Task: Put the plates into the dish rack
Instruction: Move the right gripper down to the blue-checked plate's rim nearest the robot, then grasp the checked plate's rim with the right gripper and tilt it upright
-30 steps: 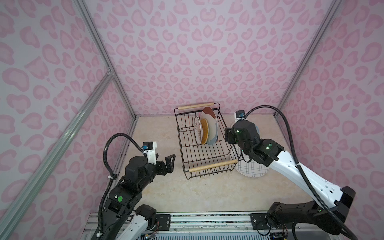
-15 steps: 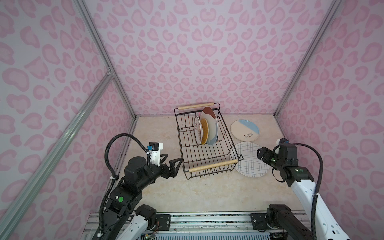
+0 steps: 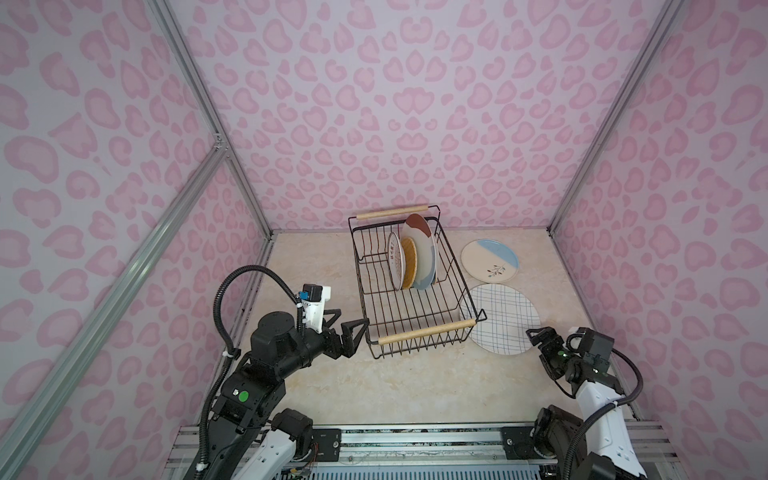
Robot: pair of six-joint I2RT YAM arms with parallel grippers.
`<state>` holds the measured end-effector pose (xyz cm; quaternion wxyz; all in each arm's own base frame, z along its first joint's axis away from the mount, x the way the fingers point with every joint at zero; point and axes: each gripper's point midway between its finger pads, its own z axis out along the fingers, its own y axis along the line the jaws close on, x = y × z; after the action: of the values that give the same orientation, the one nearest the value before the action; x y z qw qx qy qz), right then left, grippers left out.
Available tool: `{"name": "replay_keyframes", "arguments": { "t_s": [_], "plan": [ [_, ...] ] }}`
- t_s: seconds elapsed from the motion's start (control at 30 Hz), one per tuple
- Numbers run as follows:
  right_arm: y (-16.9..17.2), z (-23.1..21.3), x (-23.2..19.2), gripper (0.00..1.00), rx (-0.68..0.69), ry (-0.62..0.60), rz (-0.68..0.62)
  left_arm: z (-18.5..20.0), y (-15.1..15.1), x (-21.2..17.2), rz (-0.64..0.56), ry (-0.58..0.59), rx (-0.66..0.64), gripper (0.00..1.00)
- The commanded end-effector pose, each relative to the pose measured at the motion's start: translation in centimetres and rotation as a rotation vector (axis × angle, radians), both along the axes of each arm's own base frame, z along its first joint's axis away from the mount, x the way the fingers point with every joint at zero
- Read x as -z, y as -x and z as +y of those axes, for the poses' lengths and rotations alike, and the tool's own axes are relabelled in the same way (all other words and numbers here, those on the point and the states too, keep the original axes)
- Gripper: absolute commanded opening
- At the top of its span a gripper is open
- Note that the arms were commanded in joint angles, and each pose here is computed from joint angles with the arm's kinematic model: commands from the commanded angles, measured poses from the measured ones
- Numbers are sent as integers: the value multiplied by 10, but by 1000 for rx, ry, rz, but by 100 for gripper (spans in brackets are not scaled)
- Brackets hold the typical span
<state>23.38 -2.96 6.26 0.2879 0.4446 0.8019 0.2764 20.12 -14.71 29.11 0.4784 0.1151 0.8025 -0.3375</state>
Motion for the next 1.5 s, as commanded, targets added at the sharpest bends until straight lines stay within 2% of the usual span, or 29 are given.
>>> {"name": "replay_keyframes", "arguments": {
  "t_s": [0.0, 0.23, 0.57, 0.83, 0.9, 1.07, 1.2, 1.47],
  "plan": [
    [-14, 4, -3, 87, -4, -62, -74, -3, -2, -9, -47, 15, 13, 97],
    [-21, 8, 8, 85, -14, -121, -93, -11, 4, -12, -46, 35, 75, 97],
    [-28, 20, 37, 76, -91, -208, -43, -10, 2, -11, -47, 27, 63, 97],
    [-33, 23, 63, 64, -84, -246, -6, -8, 1, -11, -49, 25, 50, 97],
    [-34, 21, 65, 58, -75, -252, 0, -7, 1, -11, -49, 24, 45, 97],
    [-33, 17, 70, 47, -54, -216, 42, -6, 0, -12, -53, 23, 39, 97],
    [-35, 13, 71, 42, -39, -180, 56, -5, 1, -12, -58, 23, 34, 97],
    [-39, 13, 88, 25, -22, -198, 83, -3, 1, -13, -66, 18, 22, 97]
  ]
}}
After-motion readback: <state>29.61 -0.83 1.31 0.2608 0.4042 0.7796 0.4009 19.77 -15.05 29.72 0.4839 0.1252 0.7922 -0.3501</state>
